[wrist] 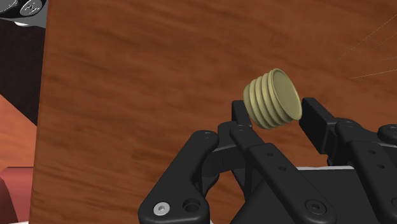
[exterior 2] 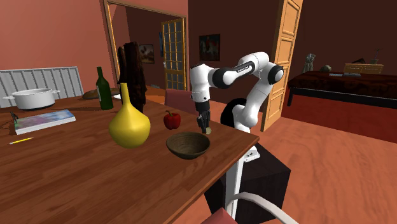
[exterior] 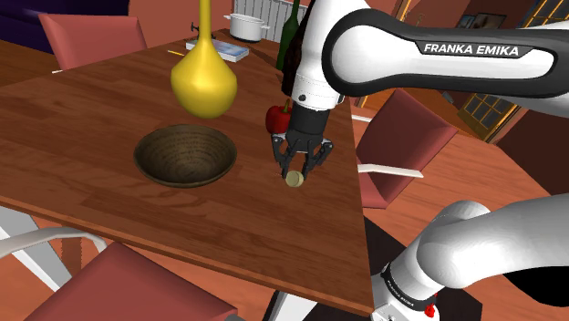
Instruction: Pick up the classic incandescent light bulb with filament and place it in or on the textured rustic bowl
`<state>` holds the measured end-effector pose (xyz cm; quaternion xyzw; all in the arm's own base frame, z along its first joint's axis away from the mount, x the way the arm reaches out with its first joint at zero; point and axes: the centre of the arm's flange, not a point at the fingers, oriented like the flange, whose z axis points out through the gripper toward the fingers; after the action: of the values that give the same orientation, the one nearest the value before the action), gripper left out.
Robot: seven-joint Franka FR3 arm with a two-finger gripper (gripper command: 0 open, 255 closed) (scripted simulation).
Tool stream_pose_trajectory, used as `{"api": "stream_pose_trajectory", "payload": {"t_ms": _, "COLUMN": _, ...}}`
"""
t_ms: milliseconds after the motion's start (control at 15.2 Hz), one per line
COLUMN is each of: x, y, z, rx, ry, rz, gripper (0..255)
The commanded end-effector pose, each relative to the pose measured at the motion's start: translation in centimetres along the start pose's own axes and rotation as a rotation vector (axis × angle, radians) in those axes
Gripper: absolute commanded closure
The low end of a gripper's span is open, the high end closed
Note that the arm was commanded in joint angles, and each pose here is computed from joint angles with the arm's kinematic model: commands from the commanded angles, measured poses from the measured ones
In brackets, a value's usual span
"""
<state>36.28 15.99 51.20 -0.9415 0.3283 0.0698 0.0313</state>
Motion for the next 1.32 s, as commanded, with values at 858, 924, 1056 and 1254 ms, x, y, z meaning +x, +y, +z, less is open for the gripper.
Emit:
{"api": "stream_pose_trajectory", "payload": {"t_ms": 858, "x": -0.9, "y": -0.1, "z": -5.7, "rx": 0.0, "ry": 0.0, "rz": 0.0, "gripper": 255}}
{"api": "stream_pose_trajectory", "payload": {"t_ms": 924, "x": -1.0, "y": -0.1, "z": -6.3, "rx": 0.0, "ry": 0.0, "rz": 0.0, "gripper": 255}}
{"api": "stream_pose_trajectory", "payload": {"t_ms": 1056, "x": -1.1, "y": -0.1, "z": -7.3, "rx": 0.0, "ry": 0.0, "rz": 0.0, "gripper": 255}}
{"api": "stream_pose_trajectory", "payload": {"t_ms": 1254, "x": -1.4, "y": -0.1, "z": -8.9, "rx": 0.0, "ry": 0.0, "rz": 0.0, "gripper": 255}}
